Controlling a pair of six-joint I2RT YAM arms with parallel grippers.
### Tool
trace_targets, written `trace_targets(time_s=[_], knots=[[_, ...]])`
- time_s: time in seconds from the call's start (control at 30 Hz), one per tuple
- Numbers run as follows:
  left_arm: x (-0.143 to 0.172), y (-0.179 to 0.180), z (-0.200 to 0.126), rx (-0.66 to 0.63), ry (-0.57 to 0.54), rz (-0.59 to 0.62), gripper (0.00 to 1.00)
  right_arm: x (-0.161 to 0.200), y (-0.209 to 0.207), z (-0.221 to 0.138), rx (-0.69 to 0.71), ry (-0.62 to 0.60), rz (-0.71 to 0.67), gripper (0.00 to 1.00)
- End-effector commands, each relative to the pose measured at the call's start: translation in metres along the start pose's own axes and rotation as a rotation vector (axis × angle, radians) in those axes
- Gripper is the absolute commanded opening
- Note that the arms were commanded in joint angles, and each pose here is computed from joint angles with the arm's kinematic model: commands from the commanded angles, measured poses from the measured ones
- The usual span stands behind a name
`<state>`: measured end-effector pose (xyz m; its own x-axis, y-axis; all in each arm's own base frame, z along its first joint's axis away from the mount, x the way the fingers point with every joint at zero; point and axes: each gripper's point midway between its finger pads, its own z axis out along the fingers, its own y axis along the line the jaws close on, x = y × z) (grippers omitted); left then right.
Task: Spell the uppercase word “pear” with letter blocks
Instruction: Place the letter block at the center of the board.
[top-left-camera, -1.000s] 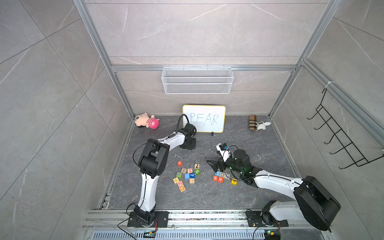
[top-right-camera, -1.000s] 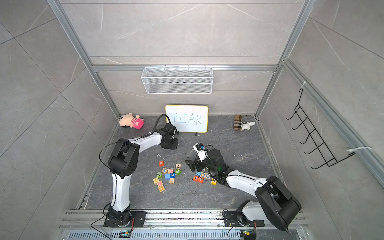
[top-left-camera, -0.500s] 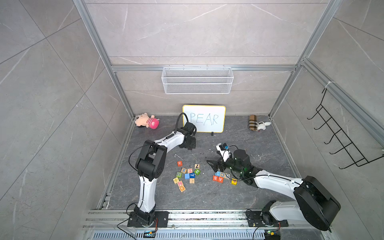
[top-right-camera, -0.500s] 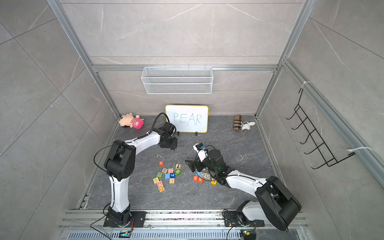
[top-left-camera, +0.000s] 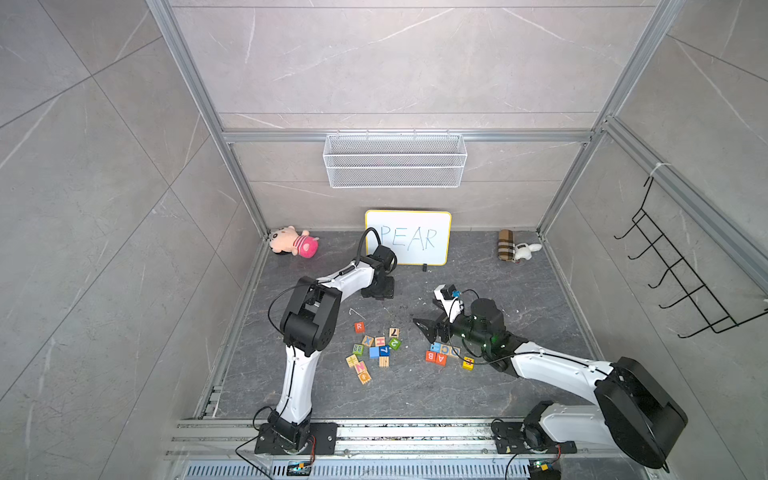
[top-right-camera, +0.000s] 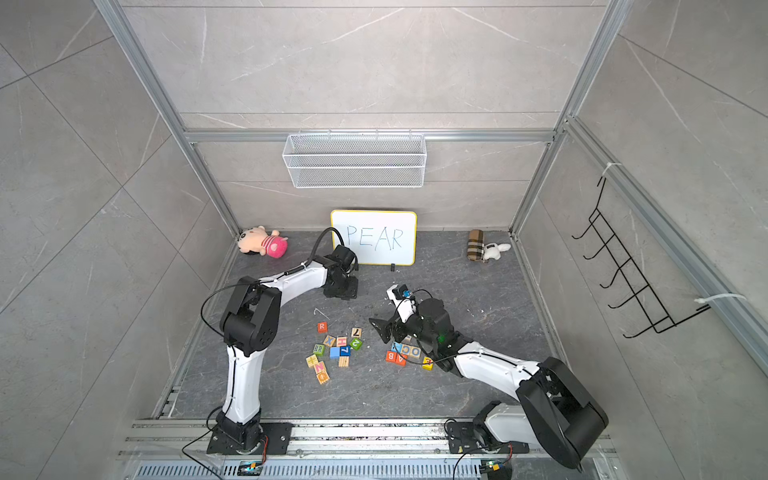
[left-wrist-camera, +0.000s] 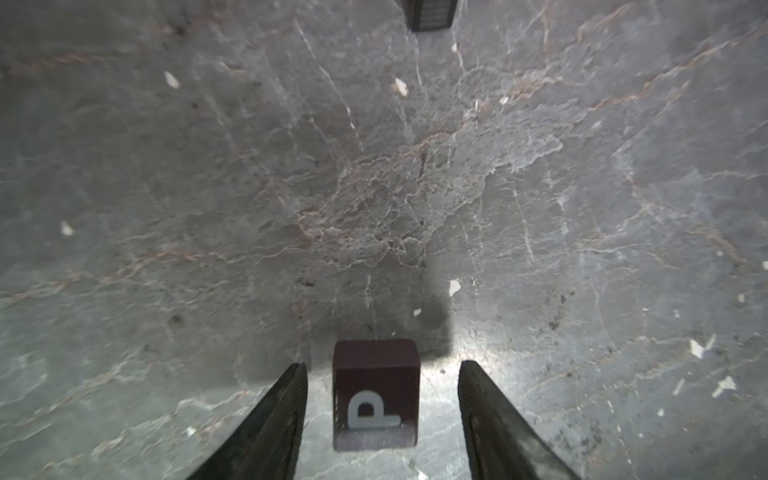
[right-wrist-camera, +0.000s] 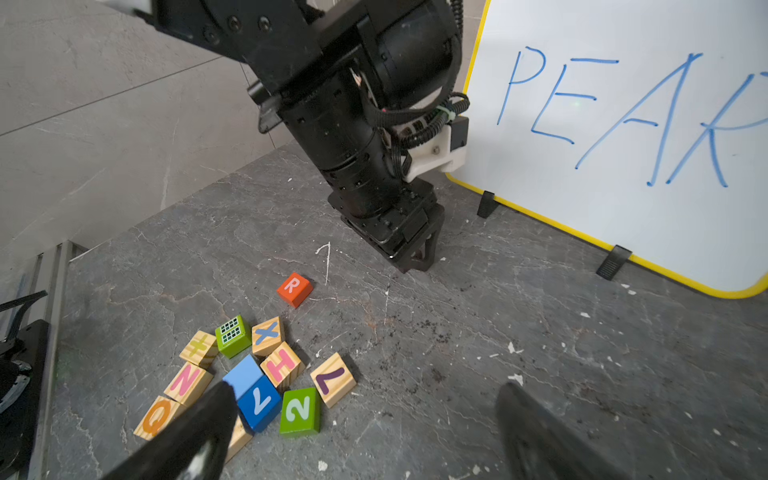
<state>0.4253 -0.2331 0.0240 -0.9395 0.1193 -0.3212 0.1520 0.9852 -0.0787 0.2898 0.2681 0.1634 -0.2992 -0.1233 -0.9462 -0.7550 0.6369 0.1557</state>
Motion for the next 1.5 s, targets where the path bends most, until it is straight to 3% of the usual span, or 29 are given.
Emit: trace_targets(time_s=[0.0, 0.37, 0.43, 0.63, 0.77, 0.93, 1.0, 1.17, 1.47], knots=[[0.001, 0.0, 0.0, -0.021, 0.022, 0.008, 0.59, -0.002, 0.005, -0.005, -0.017, -0.02, -0.004, 0.99], [0.004, 0.001, -0.005, -0.026, 0.028, 0.039, 0.34, -0.003, 0.005, -0.004, -0.016, -0.022, -0.001, 0.99], [0.003, -0.001, -0.006, -0.016, 0.024, 0.075, 0.33, -0.003, 0.005, -0.005, -0.014, -0.021, -0.002, 0.99], [0.004, -0.012, -0.008, 0.067, 0.024, 0.346, 0.29, -0.005, 0.005, -0.007, -0.015, -0.034, -0.002, 0.99], [0.006, -0.02, -0.021, 0.186, 0.032, 0.53, 0.28, -0.006, 0.007, -0.007, -0.025, -0.038, -0.002, 0.99], [0.007, -0.025, -0.036, 0.245, 0.007, 0.76, 0.26, -0.007, 0.01, -0.007, -0.044, -0.045, -0.001, 0.99], [0.013, -0.026, -0.041, 0.305, 0.032, 0.817, 0.25, -0.006, 0.01, -0.007, -0.046, -0.044, -0.001, 0.99], [0.016, -0.009, -0.029, 0.285, 0.141, 0.925, 0.17, -0.007, 0.011, -0.007, -0.051, -0.046, -0.003, 0.99], [0.028, 0.002, -0.02, 0.286, 0.164, 1.064, 0.22, -0.008, 0.012, -0.008, -0.051, -0.054, -0.008, 0.99]])
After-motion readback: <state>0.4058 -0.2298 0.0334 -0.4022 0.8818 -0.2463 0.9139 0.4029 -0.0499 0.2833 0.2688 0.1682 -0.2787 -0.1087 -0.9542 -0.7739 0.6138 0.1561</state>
